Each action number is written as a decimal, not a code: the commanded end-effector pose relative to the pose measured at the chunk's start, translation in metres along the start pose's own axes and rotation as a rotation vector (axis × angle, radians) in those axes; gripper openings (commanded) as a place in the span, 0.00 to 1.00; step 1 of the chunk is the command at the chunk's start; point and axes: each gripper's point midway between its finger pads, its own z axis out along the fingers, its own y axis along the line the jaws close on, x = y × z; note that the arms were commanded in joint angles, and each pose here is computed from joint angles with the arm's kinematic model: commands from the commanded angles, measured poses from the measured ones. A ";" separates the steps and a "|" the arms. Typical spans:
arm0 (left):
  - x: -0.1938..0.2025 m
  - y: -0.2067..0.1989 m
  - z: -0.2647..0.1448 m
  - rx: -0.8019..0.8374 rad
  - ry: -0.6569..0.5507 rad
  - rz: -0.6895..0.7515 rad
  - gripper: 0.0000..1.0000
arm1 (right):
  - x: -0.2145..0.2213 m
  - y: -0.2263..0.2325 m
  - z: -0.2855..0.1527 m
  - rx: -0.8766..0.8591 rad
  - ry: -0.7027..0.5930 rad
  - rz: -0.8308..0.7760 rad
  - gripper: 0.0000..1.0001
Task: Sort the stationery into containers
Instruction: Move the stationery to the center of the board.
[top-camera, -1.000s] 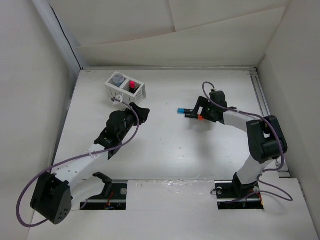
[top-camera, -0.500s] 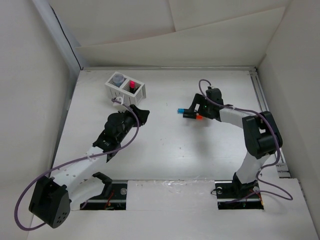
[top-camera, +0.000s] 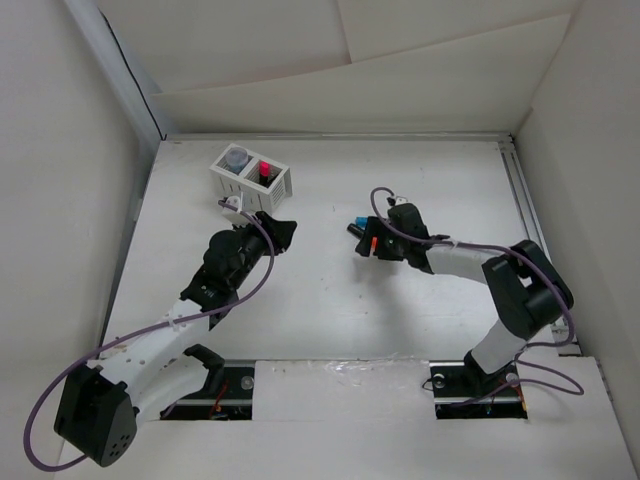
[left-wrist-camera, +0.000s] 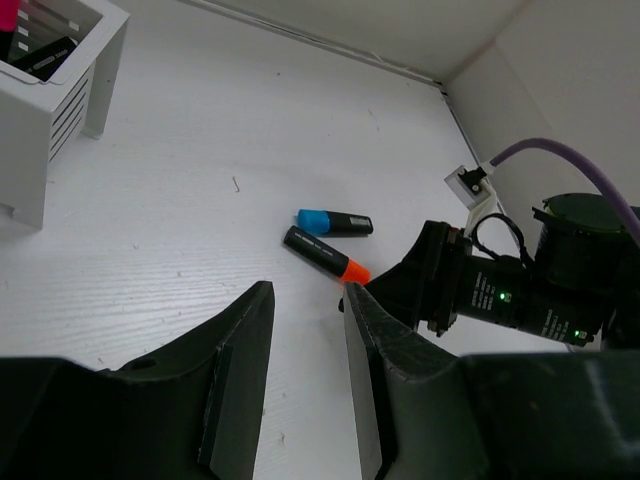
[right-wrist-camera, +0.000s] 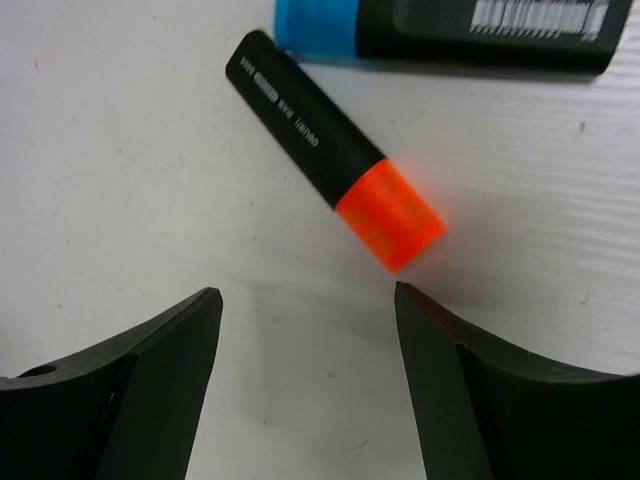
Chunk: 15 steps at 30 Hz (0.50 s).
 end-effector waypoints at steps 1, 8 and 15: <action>-0.009 -0.007 -0.002 0.035 -0.036 0.012 0.30 | 0.019 -0.009 -0.008 0.059 0.036 -0.010 0.76; -0.006 -0.007 -0.001 0.037 -0.023 0.013 0.30 | -0.026 -0.021 -0.009 0.216 -0.062 -0.068 0.87; -0.005 -0.006 -0.003 0.038 -0.024 0.013 0.30 | -0.034 -0.026 0.006 0.250 -0.047 -0.104 0.94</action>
